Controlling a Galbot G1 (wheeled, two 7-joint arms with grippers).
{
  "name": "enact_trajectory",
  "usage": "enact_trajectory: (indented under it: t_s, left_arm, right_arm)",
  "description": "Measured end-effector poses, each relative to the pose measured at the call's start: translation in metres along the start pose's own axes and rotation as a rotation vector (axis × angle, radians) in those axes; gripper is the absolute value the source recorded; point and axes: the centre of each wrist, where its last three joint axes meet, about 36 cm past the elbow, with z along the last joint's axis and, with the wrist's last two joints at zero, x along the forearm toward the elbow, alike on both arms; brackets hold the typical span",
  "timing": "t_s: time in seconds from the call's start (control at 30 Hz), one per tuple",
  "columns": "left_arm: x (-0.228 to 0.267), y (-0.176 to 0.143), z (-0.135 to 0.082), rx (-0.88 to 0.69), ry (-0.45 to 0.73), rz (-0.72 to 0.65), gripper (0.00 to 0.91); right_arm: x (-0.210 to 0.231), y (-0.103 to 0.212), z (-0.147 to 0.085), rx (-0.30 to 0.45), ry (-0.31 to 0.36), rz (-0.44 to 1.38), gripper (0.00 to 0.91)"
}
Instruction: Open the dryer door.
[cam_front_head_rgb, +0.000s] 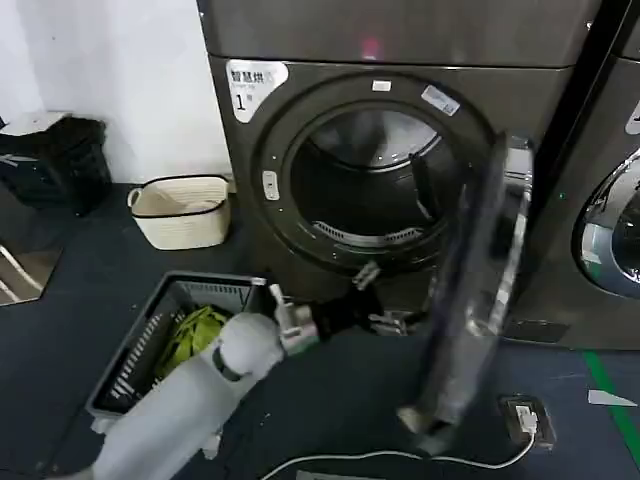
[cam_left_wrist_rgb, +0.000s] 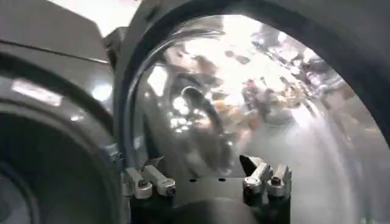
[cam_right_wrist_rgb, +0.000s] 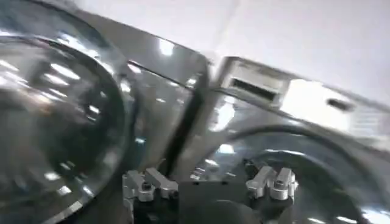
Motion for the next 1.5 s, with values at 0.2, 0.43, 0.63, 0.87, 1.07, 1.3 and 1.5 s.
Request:
enact_trajectory:
  t_s: [0.2,0.43,0.63,0.87,1.07,1.3,1.5]
  left_arm:
    - [-0.038,-0.017,0.003,0.008,-0.020,0.056,0.907]
    - [-0.080,-0.036,0.010,0.034,-0.030,0.092,0.907]
    - [-0.120,-0.046,0.019,0.058,-0.019,0.090,0.907]
    - [-0.155,-0.047,0.026,0.072,-0.009,0.069,0.907]
    - [-0.183,-0.050,0.029,0.073,0.001,0.045,0.907]
    - [-0.204,-0.058,0.031,0.101,0.010,0.046,0.907]
    - [-0.203,-0.073,0.022,0.141,0.024,0.059,0.907]
  right_arm:
    - [0.085,-0.003,-0.030,0.181,0.287,0.460,0.907]
    - [0.170,-0.004,-0.054,0.361,0.519,0.970,0.907]
    - [0.212,0.009,-0.058,0.528,0.727,1.354,0.907]
    - [0.230,0.005,-0.065,0.674,0.783,1.544,0.907]
    - [0.228,0.003,-0.073,0.732,0.769,1.573,0.907]
    - [0.228,0.002,-0.075,0.736,0.760,1.582,0.907]
    - [0.226,0.006,-0.067,0.724,0.769,1.572,0.907]
